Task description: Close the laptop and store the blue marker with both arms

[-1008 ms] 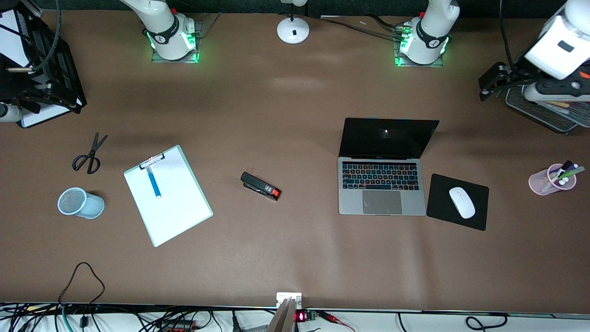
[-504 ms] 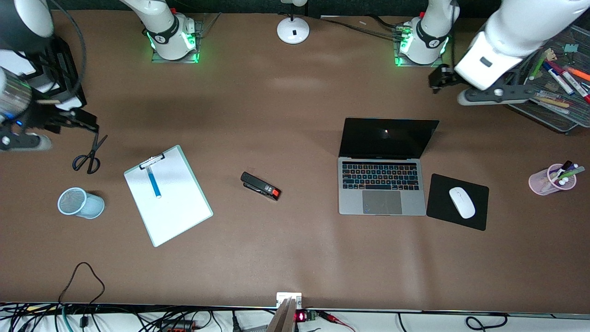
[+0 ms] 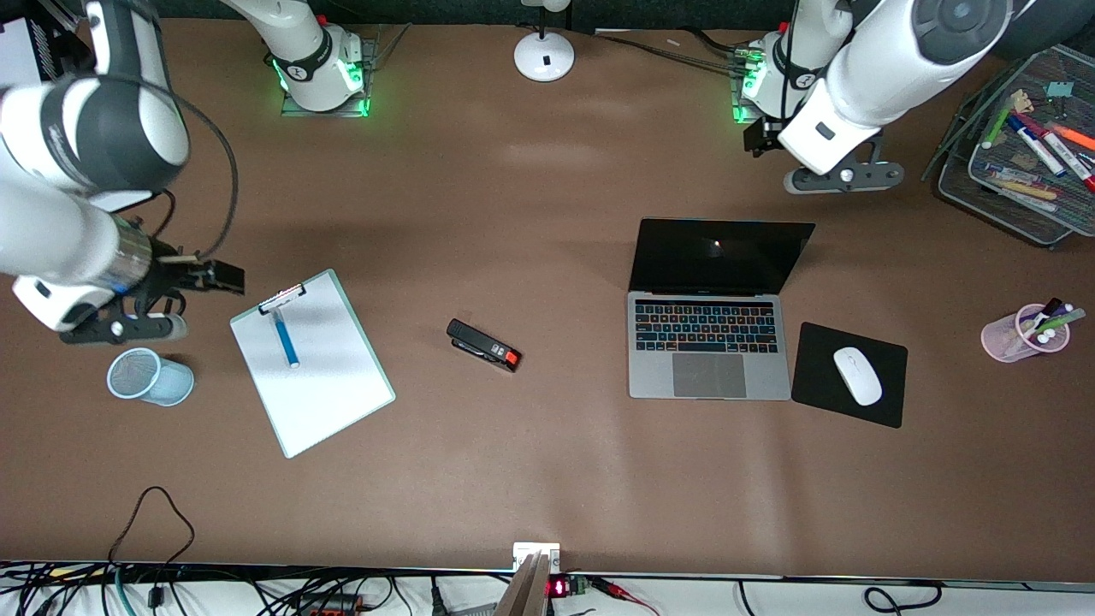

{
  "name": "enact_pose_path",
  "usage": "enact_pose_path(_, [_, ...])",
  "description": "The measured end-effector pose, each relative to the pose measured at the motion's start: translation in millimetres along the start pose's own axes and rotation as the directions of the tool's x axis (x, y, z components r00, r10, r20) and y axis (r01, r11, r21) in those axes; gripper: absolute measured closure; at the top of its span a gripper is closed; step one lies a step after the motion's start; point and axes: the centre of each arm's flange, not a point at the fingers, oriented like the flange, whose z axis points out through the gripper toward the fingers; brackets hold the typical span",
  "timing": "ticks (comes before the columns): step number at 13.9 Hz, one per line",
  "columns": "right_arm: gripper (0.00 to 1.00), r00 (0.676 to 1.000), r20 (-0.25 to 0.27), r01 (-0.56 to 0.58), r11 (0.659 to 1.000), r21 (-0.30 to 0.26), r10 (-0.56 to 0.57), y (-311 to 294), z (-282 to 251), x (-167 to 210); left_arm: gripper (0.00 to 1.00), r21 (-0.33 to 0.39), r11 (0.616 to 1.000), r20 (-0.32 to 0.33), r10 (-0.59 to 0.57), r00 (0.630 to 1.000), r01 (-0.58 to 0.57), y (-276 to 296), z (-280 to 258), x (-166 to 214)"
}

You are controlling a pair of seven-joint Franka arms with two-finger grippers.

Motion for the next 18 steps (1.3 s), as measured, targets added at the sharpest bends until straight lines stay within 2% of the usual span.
enact_pose_path(2, [0.00, 1.000, 0.007, 0.017, 1.000, -0.006, -0.017, -2, 32, 17, 0.00, 0.027, 1.000, 0.026, -0.001, 1.000, 0.000, 13, 24, -5])
enact_pose_path(5, [0.00, 0.993, 0.004, 0.117, 0.993, -0.017, -0.117, -6, 80, 39, 0.00, 0.048, 0.999, 0.033, -0.008, 0.999, 0.007, 26, 65, -3])
enact_pose_path(11, [0.00, 0.953, 0.007, 0.303, 0.952, -0.030, -0.303, -4, 137, 60, 0.00, 0.035, 0.999, 0.003, -0.025, 1.000, 0.025, 21, 126, 11])
enact_pose_path(18, [0.00, 0.927, 0.011, 0.375, 0.926, -0.041, -0.375, 3, 193, 74, 0.00, 0.014, 1.000, -0.035, -0.012, 0.999, 0.012, 24, 164, 53])
